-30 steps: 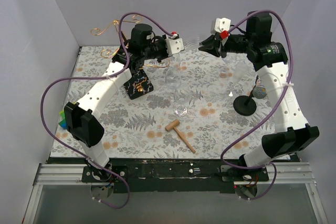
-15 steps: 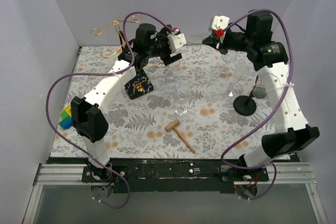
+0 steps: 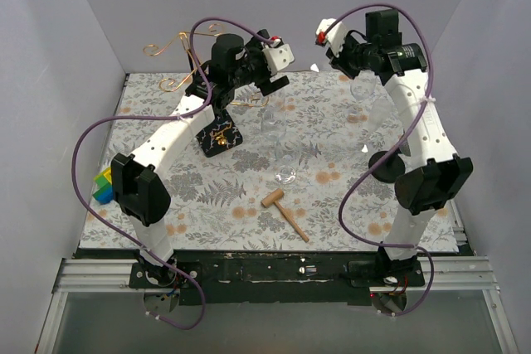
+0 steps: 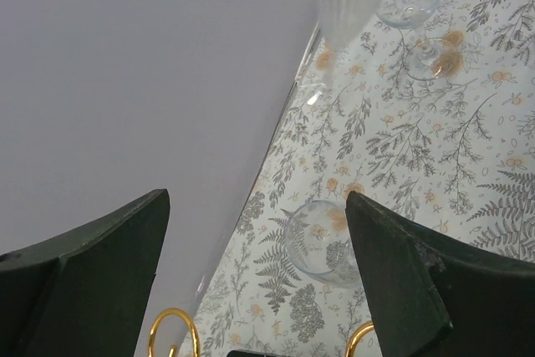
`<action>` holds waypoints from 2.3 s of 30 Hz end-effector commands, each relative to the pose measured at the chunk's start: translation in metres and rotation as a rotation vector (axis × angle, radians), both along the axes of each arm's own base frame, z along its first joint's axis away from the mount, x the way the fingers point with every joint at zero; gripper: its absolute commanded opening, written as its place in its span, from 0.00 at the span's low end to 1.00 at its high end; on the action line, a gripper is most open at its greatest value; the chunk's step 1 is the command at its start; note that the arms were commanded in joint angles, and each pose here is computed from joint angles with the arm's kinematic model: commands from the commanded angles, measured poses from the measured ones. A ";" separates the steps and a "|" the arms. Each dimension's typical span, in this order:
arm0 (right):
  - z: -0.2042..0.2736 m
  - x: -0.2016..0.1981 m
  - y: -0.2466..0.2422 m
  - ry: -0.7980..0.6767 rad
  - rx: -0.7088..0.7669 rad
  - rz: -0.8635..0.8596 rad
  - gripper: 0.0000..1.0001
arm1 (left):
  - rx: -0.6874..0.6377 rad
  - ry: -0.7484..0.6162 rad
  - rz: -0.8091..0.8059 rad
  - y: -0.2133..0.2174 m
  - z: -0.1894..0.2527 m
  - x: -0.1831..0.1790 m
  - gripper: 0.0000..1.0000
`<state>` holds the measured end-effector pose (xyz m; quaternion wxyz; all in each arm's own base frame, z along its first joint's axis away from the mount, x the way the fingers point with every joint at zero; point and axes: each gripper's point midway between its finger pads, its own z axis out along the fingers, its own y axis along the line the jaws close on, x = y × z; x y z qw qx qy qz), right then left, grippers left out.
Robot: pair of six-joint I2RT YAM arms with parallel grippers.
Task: Take the wine glass off the wine glass rack
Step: Place the wine glass at the center of the board, then reset both arms
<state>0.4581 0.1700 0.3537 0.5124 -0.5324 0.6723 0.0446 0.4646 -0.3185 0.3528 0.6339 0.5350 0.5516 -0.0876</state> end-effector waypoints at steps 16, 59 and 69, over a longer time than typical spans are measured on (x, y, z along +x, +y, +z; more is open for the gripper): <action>-0.112 -0.064 -0.036 0.433 -0.320 0.117 0.01 | -0.069 -0.065 0.079 0.019 0.030 0.002 0.88; 0.044 -0.031 -0.025 0.008 0.281 -0.303 0.88 | -0.181 0.005 0.174 0.029 0.043 0.013 0.98; 0.116 0.000 -0.040 -0.227 0.478 -0.448 0.89 | -0.308 0.018 0.303 0.056 0.071 0.026 0.98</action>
